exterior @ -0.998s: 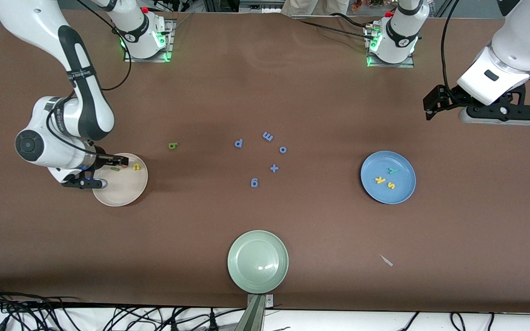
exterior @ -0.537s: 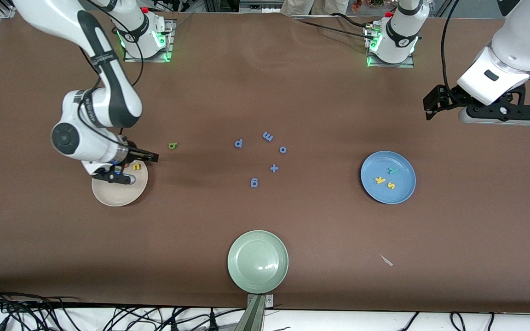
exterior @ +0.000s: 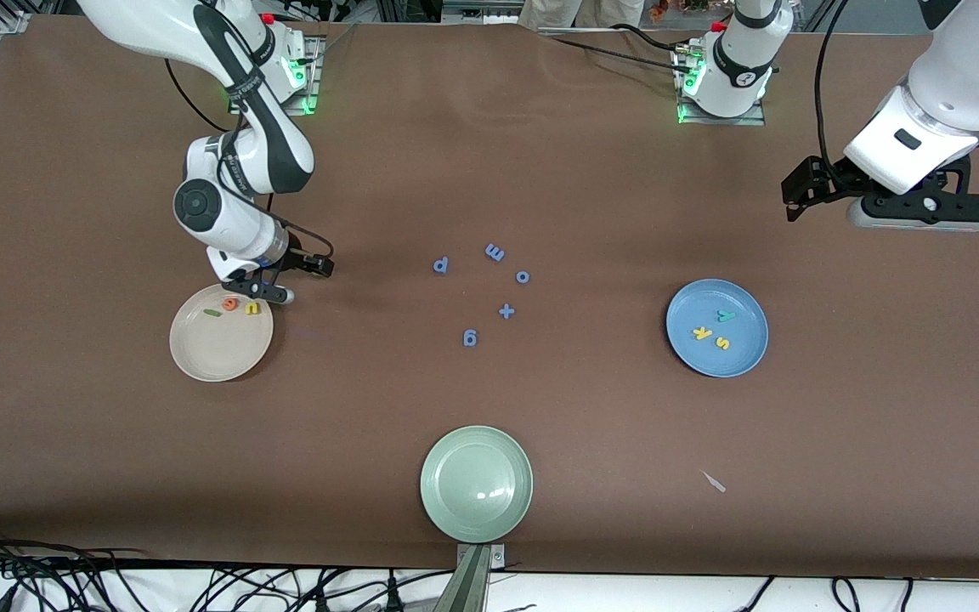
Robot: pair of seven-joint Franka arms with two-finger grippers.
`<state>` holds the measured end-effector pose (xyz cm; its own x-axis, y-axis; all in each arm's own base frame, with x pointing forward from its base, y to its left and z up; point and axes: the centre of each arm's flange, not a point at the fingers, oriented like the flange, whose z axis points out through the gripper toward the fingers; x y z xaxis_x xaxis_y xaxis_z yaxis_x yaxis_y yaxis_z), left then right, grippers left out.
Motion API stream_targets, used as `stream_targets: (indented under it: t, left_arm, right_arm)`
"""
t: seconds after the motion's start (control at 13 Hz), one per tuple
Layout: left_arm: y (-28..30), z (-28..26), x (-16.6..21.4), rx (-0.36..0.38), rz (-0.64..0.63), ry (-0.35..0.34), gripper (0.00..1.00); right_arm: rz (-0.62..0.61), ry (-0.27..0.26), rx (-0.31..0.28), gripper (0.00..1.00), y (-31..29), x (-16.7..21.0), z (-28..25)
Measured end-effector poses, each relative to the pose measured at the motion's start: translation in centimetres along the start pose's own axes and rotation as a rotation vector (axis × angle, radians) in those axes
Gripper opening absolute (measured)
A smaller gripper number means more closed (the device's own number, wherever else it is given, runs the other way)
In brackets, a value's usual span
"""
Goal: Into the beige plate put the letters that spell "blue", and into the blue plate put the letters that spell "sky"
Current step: 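Move the right gripper back over the green b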
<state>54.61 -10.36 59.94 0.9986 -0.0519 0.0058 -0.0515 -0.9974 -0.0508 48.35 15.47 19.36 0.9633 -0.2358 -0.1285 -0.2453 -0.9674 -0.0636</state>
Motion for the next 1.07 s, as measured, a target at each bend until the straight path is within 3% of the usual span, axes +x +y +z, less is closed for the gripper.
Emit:
stream_targets:
  t: [0.31,0.54,1.07]
  left_arm:
    - [0.0,0.0,0.0,0.0,0.0,-0.002,1.0]
    - [0.0,0.0,0.0,0.001,0.0,-0.003,1.0]
    - [-0.3,0.0,0.0,0.001,-0.011,-0.004,1.0]
  right_arm:
    - [-0.004,0.025,0.001,0.73,0.7,-2.5,1.4]
    - [-0.004,0.035,0.005,0.68,0.8,-2.7,1.0]
    - [0.0,0.065,0.017,0.68,0.9,-2.3,1.1]
